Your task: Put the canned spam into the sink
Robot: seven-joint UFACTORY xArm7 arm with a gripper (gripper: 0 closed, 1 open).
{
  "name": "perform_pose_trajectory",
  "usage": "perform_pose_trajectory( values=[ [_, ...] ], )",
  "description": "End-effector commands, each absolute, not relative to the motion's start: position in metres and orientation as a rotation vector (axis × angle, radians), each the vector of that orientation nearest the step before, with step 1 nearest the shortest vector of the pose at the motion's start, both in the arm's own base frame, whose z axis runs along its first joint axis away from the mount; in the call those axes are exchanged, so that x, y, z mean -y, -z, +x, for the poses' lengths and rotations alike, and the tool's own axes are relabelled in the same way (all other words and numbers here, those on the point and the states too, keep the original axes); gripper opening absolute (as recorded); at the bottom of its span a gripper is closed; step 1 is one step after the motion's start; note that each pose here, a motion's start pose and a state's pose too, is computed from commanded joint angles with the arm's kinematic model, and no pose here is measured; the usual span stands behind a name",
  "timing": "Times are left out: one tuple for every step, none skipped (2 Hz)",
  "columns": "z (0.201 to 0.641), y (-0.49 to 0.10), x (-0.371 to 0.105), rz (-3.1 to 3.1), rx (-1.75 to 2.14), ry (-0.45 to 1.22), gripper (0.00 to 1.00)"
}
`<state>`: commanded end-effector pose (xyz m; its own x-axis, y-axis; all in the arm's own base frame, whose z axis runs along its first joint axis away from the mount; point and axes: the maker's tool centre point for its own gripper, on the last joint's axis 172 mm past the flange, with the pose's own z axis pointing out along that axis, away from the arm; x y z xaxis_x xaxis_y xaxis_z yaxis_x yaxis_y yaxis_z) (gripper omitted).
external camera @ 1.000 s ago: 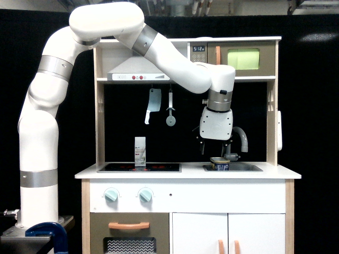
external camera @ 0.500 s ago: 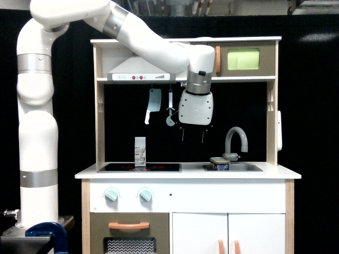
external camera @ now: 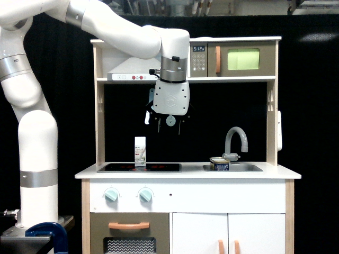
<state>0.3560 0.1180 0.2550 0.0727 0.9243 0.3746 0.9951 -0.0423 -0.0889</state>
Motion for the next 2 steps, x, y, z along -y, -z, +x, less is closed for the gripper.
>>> perform_pose_trajectory(
  values=[
    [0.369,-0.268,-0.107,-2.035,1.917,0.308,1.0],
    [0.357,-0.269,-0.11,-2.035,1.917,0.308,1.0]
  ],
)
